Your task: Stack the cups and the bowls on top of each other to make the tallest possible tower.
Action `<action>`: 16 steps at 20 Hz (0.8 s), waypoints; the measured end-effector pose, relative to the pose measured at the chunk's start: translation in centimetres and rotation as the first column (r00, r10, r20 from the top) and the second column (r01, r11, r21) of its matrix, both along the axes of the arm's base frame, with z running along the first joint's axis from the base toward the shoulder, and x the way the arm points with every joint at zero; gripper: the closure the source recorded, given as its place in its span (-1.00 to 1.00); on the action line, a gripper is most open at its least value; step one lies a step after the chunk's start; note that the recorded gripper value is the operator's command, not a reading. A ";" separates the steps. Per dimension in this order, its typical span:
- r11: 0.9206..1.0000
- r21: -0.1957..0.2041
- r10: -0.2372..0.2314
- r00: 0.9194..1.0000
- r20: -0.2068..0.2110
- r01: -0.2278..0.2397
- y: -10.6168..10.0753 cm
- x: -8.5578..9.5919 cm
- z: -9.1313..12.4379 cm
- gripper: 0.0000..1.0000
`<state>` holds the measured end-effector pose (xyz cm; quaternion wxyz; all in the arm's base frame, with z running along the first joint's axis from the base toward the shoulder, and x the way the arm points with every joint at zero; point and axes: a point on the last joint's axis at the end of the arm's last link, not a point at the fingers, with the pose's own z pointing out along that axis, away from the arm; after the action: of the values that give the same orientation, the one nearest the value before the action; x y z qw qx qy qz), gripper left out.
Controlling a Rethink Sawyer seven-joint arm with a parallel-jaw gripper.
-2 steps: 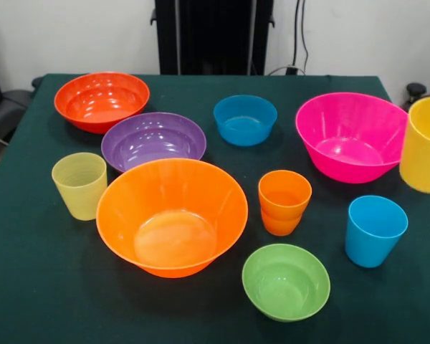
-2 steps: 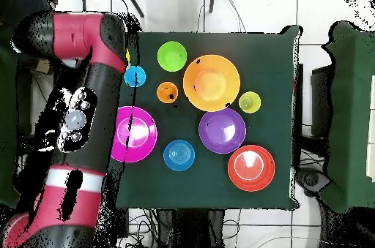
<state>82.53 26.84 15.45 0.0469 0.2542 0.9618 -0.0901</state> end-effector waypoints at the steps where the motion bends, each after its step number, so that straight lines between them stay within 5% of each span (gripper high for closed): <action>1: 1.000 0.005 -0.003 1.000 -0.001 0.003 0.1 0.6 0.1 1.00; 8: 0.992 0.113 -0.063 0.997 0.046 0.057 1.7 6.8 2.7 1.00; 16: 0.972 0.217 -0.121 0.986 0.115 0.094 6.4 10.6 7.1 1.00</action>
<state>93.08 33.25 22.57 0.0762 0.3146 0.9458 0.0263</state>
